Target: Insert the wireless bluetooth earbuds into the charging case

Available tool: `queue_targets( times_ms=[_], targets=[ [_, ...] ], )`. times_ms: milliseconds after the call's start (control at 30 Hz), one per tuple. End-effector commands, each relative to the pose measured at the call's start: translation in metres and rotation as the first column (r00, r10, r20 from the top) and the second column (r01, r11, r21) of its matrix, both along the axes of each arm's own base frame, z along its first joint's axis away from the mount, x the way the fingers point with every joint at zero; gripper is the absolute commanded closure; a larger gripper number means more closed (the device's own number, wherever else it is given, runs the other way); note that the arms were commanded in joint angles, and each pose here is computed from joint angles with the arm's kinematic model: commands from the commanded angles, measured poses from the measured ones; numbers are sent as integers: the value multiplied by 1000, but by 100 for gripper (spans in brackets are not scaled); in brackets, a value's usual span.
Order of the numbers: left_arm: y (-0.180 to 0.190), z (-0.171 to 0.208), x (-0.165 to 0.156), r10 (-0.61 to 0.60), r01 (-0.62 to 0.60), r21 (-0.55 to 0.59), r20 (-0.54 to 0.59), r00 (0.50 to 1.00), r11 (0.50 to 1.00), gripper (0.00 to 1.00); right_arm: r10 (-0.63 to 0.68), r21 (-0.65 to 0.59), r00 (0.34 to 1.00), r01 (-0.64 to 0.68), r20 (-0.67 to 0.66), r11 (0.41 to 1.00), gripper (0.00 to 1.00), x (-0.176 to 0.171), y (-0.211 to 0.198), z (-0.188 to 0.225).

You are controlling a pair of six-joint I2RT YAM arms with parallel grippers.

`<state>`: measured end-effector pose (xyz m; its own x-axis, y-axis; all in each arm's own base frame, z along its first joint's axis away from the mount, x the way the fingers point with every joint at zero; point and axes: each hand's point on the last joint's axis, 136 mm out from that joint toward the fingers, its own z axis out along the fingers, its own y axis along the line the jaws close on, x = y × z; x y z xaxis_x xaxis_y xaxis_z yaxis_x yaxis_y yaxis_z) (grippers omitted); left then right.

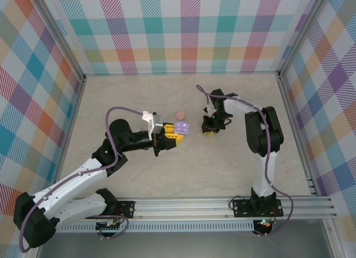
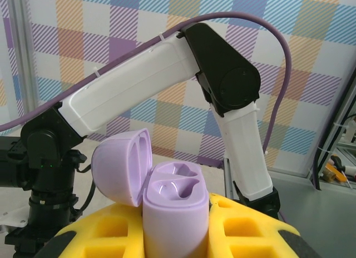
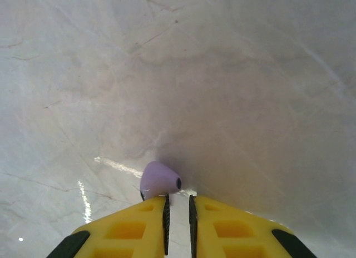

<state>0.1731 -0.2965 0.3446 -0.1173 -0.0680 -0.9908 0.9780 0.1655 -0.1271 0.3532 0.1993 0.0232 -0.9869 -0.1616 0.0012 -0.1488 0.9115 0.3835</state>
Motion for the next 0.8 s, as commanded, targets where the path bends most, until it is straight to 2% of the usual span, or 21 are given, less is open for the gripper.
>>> queue_targets(
  times_ms=[0,200,333,433,533,767],
  targets=[
    [0,9,-9,-18,18,-23,22,1000,1000,100,11,43,1000,-12,19,999,81,-6,6,22],
    [0,10,-8,-15,15,-24,25,1000,1000,100,-4,11,998,3,67,1000,73,2,1,32],
    [-1,10,-7,-18,18,-23,22,1000,1000,100,-33,1,998,33,54,999,61,3,2,29],
    [-1,10,-7,-17,18,-22,23,1000,1000,100,-78,-7,996,78,42,997,58,3,3,25],
    [-2,8,-7,-17,17,-19,19,1000,1000,100,-118,-5,992,118,38,993,50,3,8,20],
    [-2,9,-8,-24,24,-21,18,1000,999,100,-233,-49,972,234,17,971,55,5,8,4]
  ],
)
